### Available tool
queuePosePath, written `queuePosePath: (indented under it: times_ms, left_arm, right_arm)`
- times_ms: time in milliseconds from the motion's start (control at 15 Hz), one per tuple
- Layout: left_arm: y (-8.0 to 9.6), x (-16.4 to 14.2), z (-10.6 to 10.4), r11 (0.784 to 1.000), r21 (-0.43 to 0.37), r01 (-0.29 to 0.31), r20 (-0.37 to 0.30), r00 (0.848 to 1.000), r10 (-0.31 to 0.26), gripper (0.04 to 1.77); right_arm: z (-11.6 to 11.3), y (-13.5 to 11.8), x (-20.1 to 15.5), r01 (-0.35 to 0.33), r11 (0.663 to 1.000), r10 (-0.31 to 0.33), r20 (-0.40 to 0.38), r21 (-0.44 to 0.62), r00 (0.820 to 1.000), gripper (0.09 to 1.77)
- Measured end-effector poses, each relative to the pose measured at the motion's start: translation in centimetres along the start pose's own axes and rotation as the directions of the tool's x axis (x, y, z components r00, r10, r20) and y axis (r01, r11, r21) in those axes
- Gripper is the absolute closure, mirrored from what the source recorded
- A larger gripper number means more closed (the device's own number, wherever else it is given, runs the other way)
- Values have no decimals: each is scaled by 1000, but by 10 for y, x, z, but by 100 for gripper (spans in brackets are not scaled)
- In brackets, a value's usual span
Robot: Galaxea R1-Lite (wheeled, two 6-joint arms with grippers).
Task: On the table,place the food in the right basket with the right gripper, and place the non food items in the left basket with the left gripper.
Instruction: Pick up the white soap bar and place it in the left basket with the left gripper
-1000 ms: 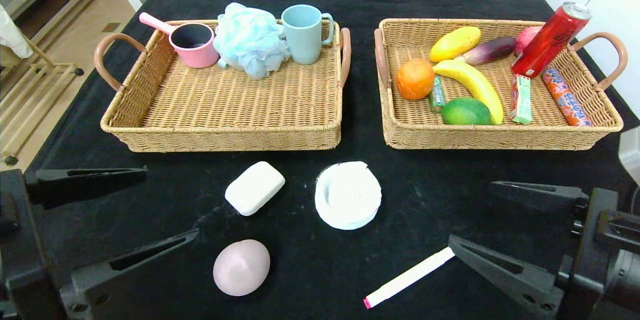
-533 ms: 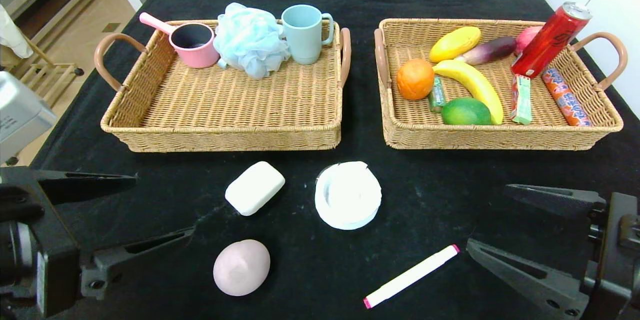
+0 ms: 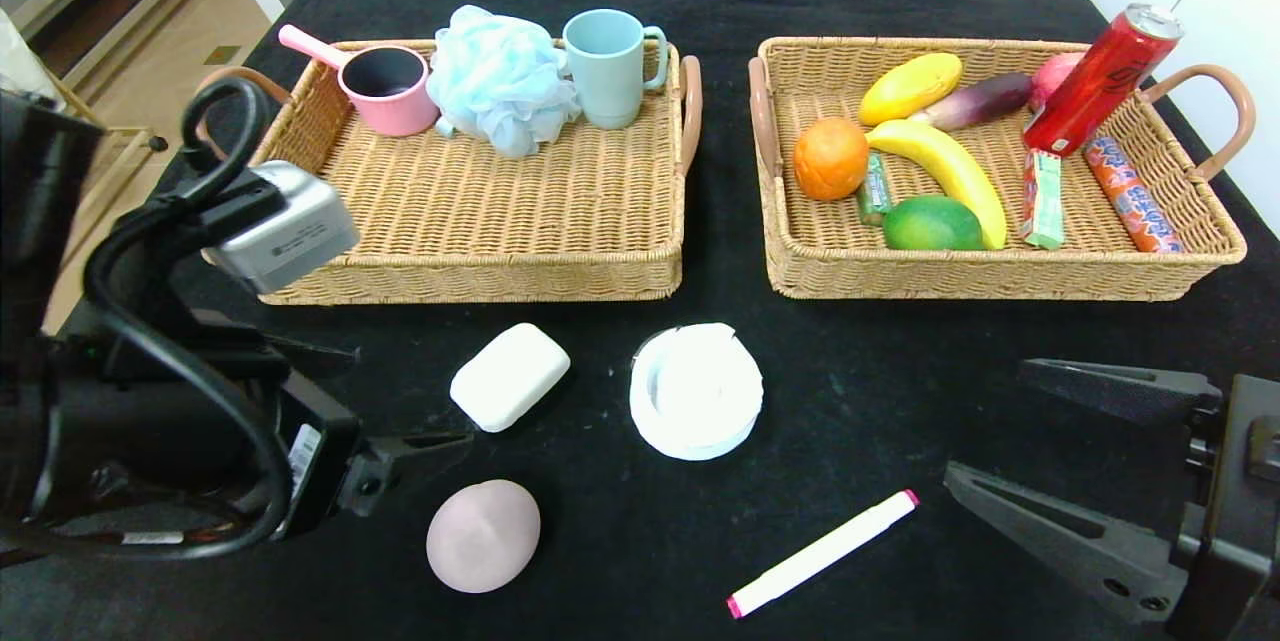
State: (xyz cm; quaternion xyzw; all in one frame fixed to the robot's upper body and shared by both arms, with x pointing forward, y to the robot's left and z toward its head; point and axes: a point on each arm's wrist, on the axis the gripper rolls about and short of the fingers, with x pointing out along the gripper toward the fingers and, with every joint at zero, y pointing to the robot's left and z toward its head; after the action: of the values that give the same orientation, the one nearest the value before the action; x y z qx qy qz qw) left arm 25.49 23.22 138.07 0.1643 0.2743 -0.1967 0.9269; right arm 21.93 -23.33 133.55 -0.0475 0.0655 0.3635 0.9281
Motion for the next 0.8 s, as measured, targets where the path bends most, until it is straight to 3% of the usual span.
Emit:
queuePosePath:
  times_ms: [333,800]
  left_arm:
    - [-5,36,29,997,75,-35,-153,987,46,9]
    - [-11,86,43,993,110,-34,-230,971,59,9]
  right_arm:
    - [0,-1,0,7,1000,-7,1,1,1000,15]
    - [1,-2,-1,14,1000,-14,6,1,1000,15]
